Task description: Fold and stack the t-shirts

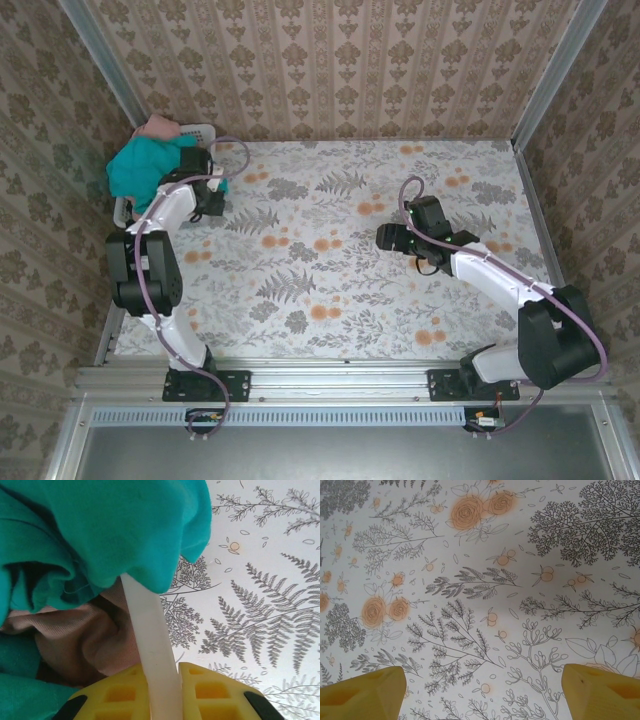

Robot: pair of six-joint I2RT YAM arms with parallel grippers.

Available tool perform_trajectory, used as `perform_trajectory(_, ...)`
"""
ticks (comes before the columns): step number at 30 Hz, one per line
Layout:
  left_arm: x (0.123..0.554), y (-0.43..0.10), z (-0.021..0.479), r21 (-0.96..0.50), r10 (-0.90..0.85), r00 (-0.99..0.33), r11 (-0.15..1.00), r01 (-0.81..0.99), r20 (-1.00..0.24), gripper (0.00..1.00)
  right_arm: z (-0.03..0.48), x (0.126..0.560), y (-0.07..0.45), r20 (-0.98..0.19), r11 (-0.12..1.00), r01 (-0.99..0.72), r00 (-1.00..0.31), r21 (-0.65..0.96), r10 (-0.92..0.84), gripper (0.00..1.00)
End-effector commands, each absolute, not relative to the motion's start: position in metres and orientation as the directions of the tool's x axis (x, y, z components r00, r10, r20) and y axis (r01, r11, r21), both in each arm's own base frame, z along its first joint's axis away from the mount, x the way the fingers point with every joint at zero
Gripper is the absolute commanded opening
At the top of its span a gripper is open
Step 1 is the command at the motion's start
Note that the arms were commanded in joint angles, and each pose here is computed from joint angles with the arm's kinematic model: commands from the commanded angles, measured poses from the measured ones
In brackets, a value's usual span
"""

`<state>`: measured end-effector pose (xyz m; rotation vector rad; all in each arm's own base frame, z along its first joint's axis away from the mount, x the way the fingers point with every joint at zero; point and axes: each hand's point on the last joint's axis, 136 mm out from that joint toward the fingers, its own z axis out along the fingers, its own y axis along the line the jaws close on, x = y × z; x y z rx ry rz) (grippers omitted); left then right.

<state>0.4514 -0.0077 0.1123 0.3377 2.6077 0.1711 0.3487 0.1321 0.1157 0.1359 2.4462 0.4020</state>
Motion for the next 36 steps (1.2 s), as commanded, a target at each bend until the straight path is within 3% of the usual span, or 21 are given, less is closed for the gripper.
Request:
perform_trajectory(1,0.466,-0.018,0.119,0.221,0.415,-0.767,0.910,0.351,-0.490,0.00,0.125,0.359,0.134,-0.600,0.939,0.010,-0.767,0.345,0.229,0.83)
perform_trajectory(5,0.463,-0.005,0.115,0.247,0.422,-0.774,0.906,0.344,-0.471,0.00,0.117,0.362,0.136,-0.583,0.942,0.014,-0.782,0.337,0.220,0.83)
perform_trajectory(9,0.464,0.005,0.119,0.249,0.386,-0.787,0.921,0.299,-0.481,0.09,0.118,0.365,0.139,-0.581,0.939,0.009,-0.783,0.344,0.221,0.83)
perform_trajectory(10,0.465,0.006,0.124,0.246,0.371,-0.788,0.927,0.283,-0.492,0.23,0.118,0.365,0.139,-0.581,0.938,0.008,-0.783,0.346,0.221,0.83)
perform_trajectory(13,0.465,-0.005,0.144,0.194,0.338,-0.770,0.941,0.276,-0.542,0.31,0.120,0.366,0.139,-0.586,0.938,0.004,-0.780,0.348,0.221,0.83)
perform_trajectory(16,0.465,-0.020,0.173,0.104,0.247,-0.746,0.967,0.233,-0.619,0.57,0.122,0.366,0.139,-0.589,0.939,-0.001,-0.779,0.344,0.215,0.83)
perform_trajectory(18,0.462,-0.029,0.190,0.054,0.192,-0.726,0.976,0.210,-0.660,0.66,0.124,0.366,0.139,-0.592,0.939,-0.003,-0.777,0.343,0.214,0.83)
perform_trajectory(20,0.461,-0.029,0.208,0.042,0.153,-0.697,0.984,0.173,-0.701,0.92,0.125,0.366,0.141,-0.593,0.939,-0.008,-0.777,0.345,0.211,0.84)
perform_trajectory(21,0.461,-0.023,0.216,0.053,0.131,-0.684,0.989,0.135,-0.718,1.00,0.126,0.366,0.141,-0.593,0.938,-0.009,-0.777,0.347,0.212,0.84)
perform_trajectory(27,0.482,0.042,0.225,0.119,0.017,-0.687,0.988,-0.101,-0.726,1.00,0.120,0.367,0.145,-0.589,0.933,-0.018,-0.780,0.360,0.212,0.83)
perform_trajectory(31,0.508,0.058,0.202,0.096,-0.020,-0.755,0.989,-0.110,-0.655,0.99,0.113,0.367,0.148,-0.578,0.931,-0.024,-0.789,0.365,0.207,0.83)
perform_trajectory(36,0.542,0.046,0.179,0.005,-0.043,-0.778,0.998,-0.060,-0.627,0.87,0.109,0.363,0.147,-0.579,0.933,-0.032,-0.792,0.360,0.196,0.83)
